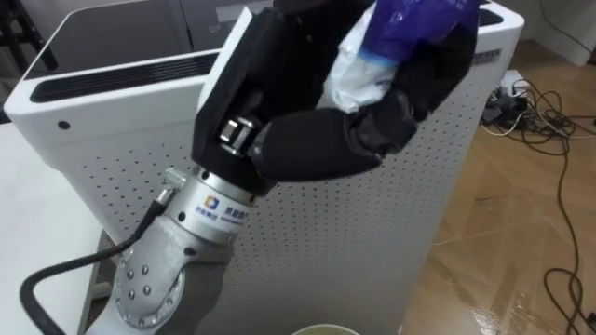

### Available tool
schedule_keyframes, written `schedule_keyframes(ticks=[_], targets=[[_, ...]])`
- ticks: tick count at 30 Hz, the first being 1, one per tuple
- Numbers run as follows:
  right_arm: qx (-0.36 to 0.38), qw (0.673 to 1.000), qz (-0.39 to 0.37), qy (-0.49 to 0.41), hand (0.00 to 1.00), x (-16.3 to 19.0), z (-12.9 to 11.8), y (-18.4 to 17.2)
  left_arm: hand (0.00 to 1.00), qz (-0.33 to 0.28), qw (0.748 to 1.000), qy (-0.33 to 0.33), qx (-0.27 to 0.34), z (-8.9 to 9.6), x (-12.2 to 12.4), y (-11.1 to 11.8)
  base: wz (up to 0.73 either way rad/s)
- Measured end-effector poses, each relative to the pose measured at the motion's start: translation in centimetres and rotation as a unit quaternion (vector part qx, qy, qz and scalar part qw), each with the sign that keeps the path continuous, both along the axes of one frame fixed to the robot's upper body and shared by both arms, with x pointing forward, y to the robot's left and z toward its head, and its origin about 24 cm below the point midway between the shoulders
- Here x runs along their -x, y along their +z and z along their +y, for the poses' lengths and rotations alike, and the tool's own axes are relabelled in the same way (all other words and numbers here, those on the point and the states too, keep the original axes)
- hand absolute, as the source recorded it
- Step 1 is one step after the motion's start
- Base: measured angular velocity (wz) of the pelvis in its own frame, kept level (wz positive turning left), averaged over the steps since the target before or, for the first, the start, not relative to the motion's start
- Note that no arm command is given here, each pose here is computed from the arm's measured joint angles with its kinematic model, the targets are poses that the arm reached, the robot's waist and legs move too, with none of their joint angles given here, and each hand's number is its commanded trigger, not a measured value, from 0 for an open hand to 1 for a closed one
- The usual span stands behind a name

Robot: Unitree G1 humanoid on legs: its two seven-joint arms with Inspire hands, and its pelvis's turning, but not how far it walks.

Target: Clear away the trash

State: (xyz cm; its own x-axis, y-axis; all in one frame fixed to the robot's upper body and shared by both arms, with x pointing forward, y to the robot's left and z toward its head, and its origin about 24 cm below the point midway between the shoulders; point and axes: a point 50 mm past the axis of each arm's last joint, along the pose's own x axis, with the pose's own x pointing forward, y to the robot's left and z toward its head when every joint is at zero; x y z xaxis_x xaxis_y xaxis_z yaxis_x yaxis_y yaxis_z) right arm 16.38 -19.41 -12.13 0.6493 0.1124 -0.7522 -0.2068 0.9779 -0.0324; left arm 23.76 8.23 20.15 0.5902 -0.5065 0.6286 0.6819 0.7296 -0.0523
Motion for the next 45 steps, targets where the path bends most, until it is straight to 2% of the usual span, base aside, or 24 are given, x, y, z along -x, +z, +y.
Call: schedule_keyframes(ticks=[7, 10, 13, 14, 16, 19, 24, 26, 30, 33, 37, 39, 40, 41, 42, 43, 45], targets=[[-0.003, 1.000, -0.007, 0.010, 1.00, -0.7, 0.4, 0.2, 1.00, 0.003, 0.999, -0.024, -0.024, -0.1, 0.2, -0.9, 0.01], [0.000, 1.000, -0.002, 0.013, 1.00, -0.7, 0.4, 0.1, 1.00, 0.049, 0.997, -0.017, -0.050, 0.3, -0.5, -3.2, 0.09], [0.005, 1.000, -0.002, 0.018, 1.00, -1.1, 0.4, 0.1, 1.00, 0.126, 0.987, 0.021, -0.102, 1.2, -1.2, -7.6, 0.04], [0.005, 1.000, -0.004, 0.018, 1.00, -1.3, 0.4, 0.2, 1.00, 0.138, 0.984, 0.027, -0.113, 1.4, -1.2, -8.3, 0.00], [0.006, 1.000, -0.009, 0.020, 1.00, -2.0, 0.5, 0.4, 1.00, 0.182, 0.969, 0.043, -0.158, 1.6, -1.0, -11.3, 0.09], [0.010, 1.000, -0.007, 0.020, 1.00, -2.7, 0.6, 0.4, 1.00, 0.217, 0.952, 0.053, -0.209, 1.6, -0.9, -13.9, 0.09], [0.015, 0.999, -0.009, 0.030, 1.00, -3.4, 1.0, 0.5, 1.00, 0.240, 0.933, 0.045, -0.265, 1.1, -0.5, -16.4, 0.00], [0.015, 0.999, -0.012, 0.032, 1.00, -3.6, 1.0, 0.6, 1.00, 0.267, 0.923, 0.032, -0.274, 0.9, -0.2, -17.9, 0.00], [0.015, 0.999, -0.020, 0.028, 1.00, -4.2, 0.9, 1.0, 1.00, 0.333, 0.890, 0.003, -0.311, 1.2, 1.0, -21.7, 0.00], [0.019, 0.999, -0.023, 0.032, 1.00, -4.9, 1.1, 1.2, 1.00, 0.360, 0.871, -0.019, -0.336, 1.3, 2.0, -23.5, 0.00], [0.016, 0.999, -0.028, 0.036, 1.00, -5.5, 1.5, 1.4, 1.00, 0.371, 0.861, -0.036, -0.347, 1.4, 2.5, -24.4, 0.01], [0.015, 0.999, -0.028, 0.038, 1.00, -5.5, 1.7, 1.4, 0.79, 0.372, 0.860, -0.045, -0.347, 1.3, 2.6, -24.5, 0.00], [0.015, 0.999, -0.028, 0.040, 1.00, -5.5, 1.7, 1.4, 0.72, 0.372, 0.859, -0.046, -0.347, 1.3, 2.7, -24.5, 0.00], [0.013, 0.999, -0.027, 0.040, 1.00, -5.5, 1.9, 1.4, 0.53, 0.374, 0.858, -0.049, -0.347, 1.3, 2.7, -24.6, 0.00], [0.011, 0.999, -0.026, 0.042, 1.00, -5.4, 2.1, 1.3, 0.40, 0.378, 0.856, -0.051, -0.348, 1.3, 2.8, -24.8, 0.00], [0.011, 0.999, -0.026, 0.043, 1.00, -5.4, 2.1, 1.3, 0.00, 0.380, 0.855, -0.053, -0.349, 1.3, 2.9, -24.9, 0.00], [0.010, 0.999, -0.017, 0.042, 1.00, -5.2, 2.4, 1.0, 0.00, 0.395, 0.847, -0.056, -0.352, 1.3, 3.2, -25.6, 0.00]])
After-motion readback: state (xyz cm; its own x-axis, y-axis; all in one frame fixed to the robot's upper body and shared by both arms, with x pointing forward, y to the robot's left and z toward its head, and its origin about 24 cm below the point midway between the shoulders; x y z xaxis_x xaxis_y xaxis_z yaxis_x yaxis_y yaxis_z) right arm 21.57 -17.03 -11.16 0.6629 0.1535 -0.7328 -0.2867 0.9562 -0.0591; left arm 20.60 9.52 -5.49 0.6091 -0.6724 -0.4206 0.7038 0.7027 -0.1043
